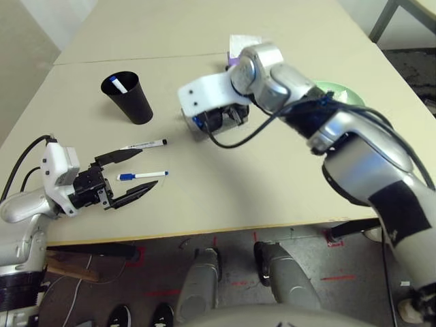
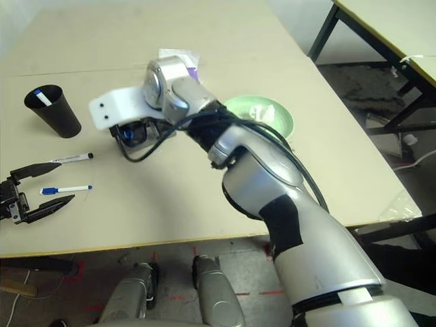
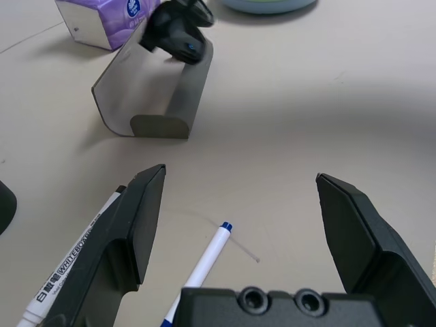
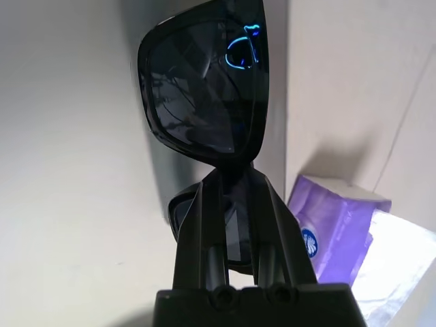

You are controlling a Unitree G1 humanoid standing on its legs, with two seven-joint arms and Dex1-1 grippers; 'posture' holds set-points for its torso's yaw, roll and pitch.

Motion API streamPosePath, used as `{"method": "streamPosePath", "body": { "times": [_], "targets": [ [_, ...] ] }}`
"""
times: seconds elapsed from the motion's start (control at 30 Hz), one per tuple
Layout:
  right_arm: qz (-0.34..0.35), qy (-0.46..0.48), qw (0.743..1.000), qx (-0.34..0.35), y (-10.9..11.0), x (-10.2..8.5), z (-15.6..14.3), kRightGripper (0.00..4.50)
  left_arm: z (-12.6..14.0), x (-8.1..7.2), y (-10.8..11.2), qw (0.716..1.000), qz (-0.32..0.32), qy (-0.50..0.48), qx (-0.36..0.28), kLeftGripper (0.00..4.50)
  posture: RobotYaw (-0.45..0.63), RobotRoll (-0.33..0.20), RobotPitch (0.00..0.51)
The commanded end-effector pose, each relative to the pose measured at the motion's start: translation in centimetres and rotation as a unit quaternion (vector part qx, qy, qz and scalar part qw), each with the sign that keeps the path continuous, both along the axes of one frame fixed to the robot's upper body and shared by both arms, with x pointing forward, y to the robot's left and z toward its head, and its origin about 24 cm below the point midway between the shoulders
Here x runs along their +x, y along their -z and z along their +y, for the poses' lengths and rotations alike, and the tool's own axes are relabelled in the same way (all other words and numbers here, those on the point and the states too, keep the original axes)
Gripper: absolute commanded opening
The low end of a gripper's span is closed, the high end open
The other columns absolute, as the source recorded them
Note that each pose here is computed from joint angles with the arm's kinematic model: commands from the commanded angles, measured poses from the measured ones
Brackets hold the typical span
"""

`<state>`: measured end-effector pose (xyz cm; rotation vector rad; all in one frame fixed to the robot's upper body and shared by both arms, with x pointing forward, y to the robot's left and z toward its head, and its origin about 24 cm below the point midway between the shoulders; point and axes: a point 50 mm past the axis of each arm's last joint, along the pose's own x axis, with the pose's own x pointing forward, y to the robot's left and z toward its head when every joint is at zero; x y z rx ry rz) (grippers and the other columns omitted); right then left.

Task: Organize and tidy the items on the table.

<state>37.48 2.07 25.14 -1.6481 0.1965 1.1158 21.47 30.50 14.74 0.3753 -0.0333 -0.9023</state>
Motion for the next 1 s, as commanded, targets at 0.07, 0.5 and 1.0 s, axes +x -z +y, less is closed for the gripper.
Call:
{"method": "streamPosePath", "body": {
  "times": [0.07, 0.5, 1.0],
  "targets": [
    [-0.010, 0.014, 1.000, 0.018, 0.0, 0.6, 0.0, 0.14, 0.1, -0.4, -0.1, 1.000, 0.003, -0.005, 0.005, 4.50, -0.04, 0.000, 0.208],
    [-0.012, 0.019, 0.998, 0.067, 1.5, 0.8, 0.9, 0.14, 0.2, -0.8, -0.4, 1.000, 0.005, -0.011, 0.007, 4.50, -0.02, 0.000, 0.220],
    [-0.004, -0.023, 0.998, 0.061, 2.9, 0.2, 1.9, 0.14, -0.3, -1.0, -0.2, 1.000, 0.005, -0.015, 0.001, 4.50, -0.01, 0.000, 0.223]
  ]
}}
